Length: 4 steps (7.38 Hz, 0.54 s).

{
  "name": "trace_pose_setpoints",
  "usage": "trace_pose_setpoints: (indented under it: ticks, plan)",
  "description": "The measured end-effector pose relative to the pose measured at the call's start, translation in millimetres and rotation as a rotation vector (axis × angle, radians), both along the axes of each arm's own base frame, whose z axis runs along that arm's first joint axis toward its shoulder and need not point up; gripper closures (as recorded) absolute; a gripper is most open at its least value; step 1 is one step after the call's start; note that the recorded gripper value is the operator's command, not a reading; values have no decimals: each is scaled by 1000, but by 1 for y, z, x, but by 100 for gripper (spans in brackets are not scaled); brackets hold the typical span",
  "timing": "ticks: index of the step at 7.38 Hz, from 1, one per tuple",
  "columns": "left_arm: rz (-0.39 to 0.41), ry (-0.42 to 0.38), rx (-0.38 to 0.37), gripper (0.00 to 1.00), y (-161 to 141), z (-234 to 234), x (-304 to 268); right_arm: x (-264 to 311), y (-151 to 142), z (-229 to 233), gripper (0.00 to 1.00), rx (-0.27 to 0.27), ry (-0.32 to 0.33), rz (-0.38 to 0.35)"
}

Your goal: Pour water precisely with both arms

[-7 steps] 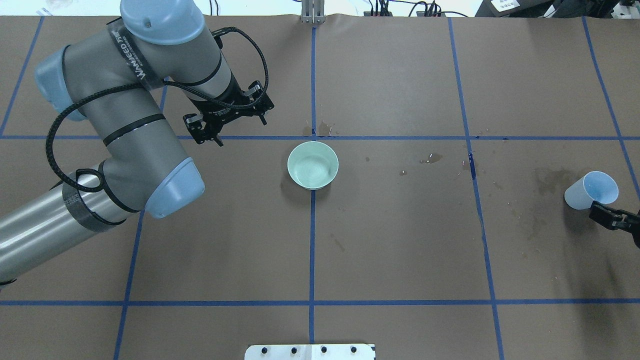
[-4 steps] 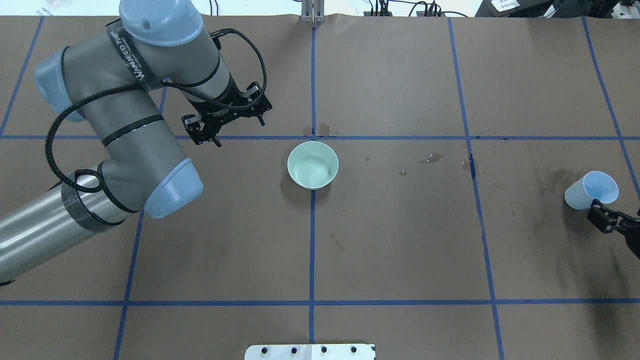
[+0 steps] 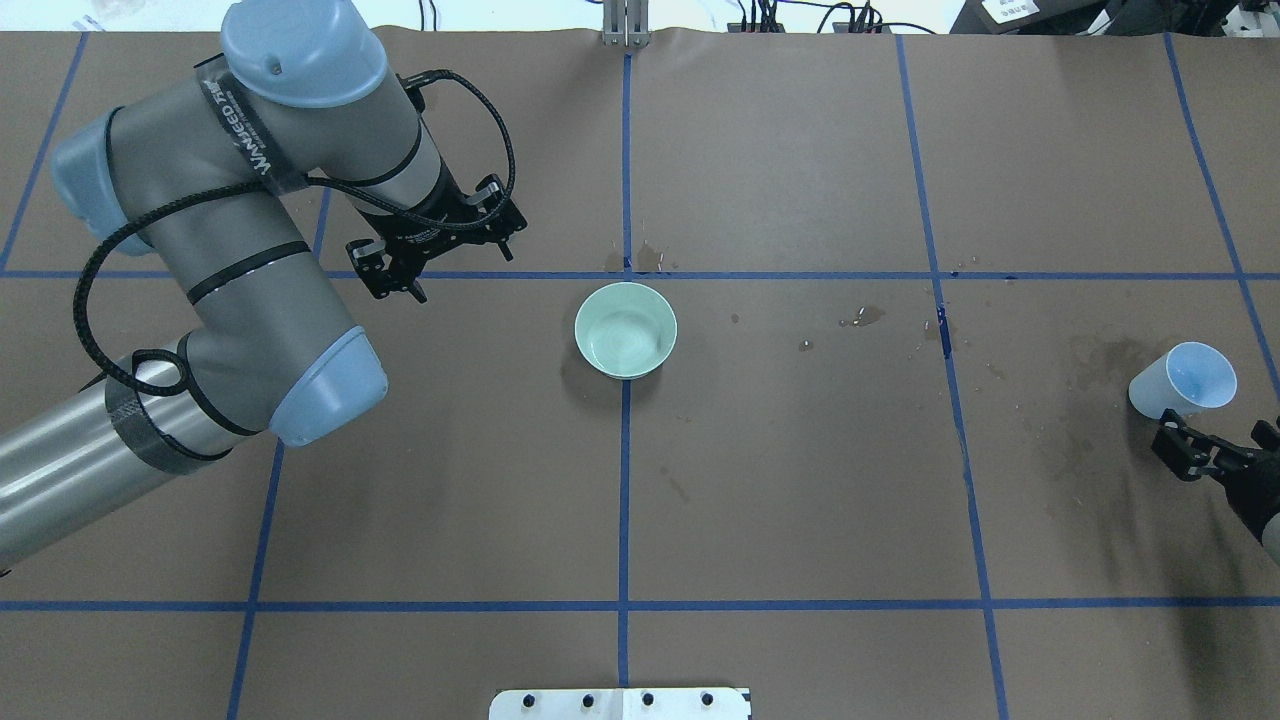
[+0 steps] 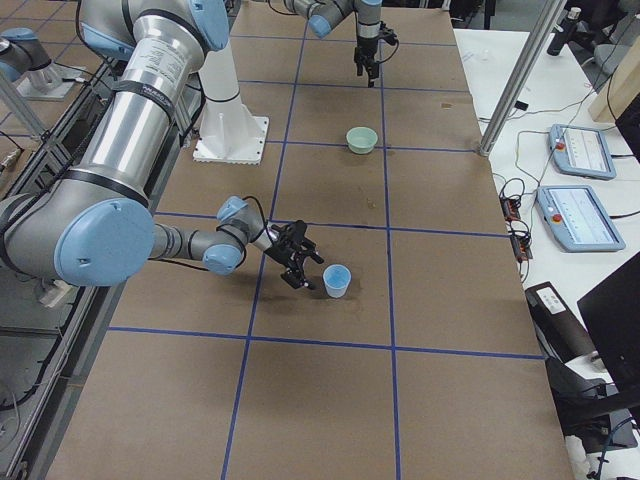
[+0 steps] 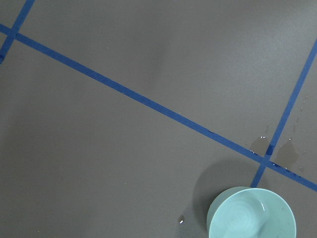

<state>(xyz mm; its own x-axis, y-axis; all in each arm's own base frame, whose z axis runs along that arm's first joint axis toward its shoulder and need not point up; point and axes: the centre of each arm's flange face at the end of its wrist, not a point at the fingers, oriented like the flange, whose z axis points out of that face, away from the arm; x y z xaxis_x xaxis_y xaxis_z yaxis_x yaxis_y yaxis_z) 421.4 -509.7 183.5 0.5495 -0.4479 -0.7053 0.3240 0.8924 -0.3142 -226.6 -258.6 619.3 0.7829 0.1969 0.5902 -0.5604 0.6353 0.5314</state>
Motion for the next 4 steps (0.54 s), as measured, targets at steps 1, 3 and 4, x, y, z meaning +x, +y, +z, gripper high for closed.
trace_pose_setpoints:
  ticks: [1, 3, 4]
  plan:
    - [0, -1, 0, 0, 1, 1, 0, -12, 0, 0, 1, 6, 17, 16]
    - [1, -1, -1, 0, 1, 2, 0, -38, -1, -3, 1, 19, 49, 33]
    - [1, -2, -2, 0, 1, 2, 0, -42, 0, 4, 1, 22, 65, 39]
